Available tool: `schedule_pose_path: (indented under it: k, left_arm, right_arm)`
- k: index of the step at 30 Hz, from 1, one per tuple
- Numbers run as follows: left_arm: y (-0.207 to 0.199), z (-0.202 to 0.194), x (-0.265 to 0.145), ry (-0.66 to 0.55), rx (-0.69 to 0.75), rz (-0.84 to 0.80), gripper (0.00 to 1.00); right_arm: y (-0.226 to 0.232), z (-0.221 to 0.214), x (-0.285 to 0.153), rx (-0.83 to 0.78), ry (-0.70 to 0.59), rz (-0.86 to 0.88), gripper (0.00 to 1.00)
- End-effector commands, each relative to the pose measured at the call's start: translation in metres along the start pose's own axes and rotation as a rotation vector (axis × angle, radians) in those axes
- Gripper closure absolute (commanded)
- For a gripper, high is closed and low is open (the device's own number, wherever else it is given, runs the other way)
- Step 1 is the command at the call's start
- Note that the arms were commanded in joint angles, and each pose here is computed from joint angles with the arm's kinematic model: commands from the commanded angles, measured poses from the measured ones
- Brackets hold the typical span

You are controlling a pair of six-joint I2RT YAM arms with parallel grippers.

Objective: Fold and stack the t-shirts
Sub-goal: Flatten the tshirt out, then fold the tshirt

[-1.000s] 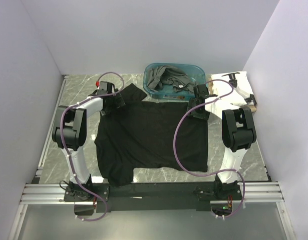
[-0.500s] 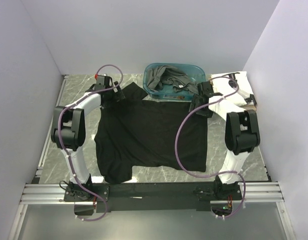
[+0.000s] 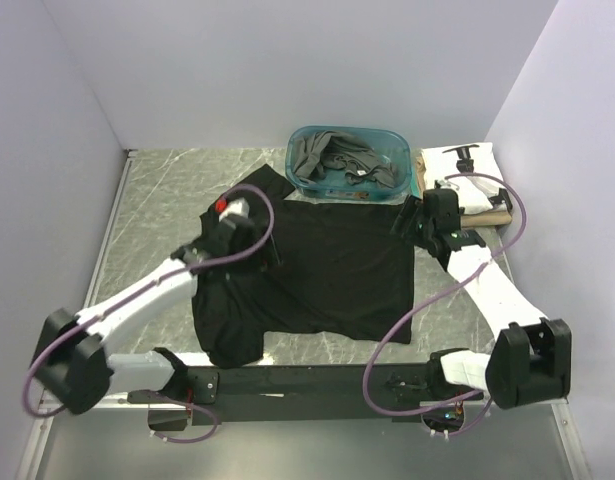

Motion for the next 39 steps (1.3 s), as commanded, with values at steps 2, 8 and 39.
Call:
schedule_pose_path:
  k: [2, 8, 39]
  left_arm:
    - [0.018, -0.060, -0.027, 0.079, -0.100, 0.086, 0.00]
    - [0.048, -0.124, -0.056, 0.242, -0.177, 0.198, 0.01]
    - [0.088, -0.189, -0.059, 0.464, -0.097, 0.418, 0.44]
  right_arm:
    - [-0.001, -0.001, -0.012, 0.027, -0.050, 0.043, 0.19]
    - [-0.008, -0.009, -0.011, 0.014, -0.033, 0.023, 0.18]
    - [-0.016, -0.016, -0.001, -0.004, -0.008, -0.026, 0.18]
Point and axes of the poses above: each gripper's point midway between its finger pads, its own x axis out along the fingers, its own y axis along the line the jaws close on, z = x × y, the point moved 5 cm from there along -x, back along the fingers, and after that the axes turned 5 degrees about x, right-handed, at the moved point
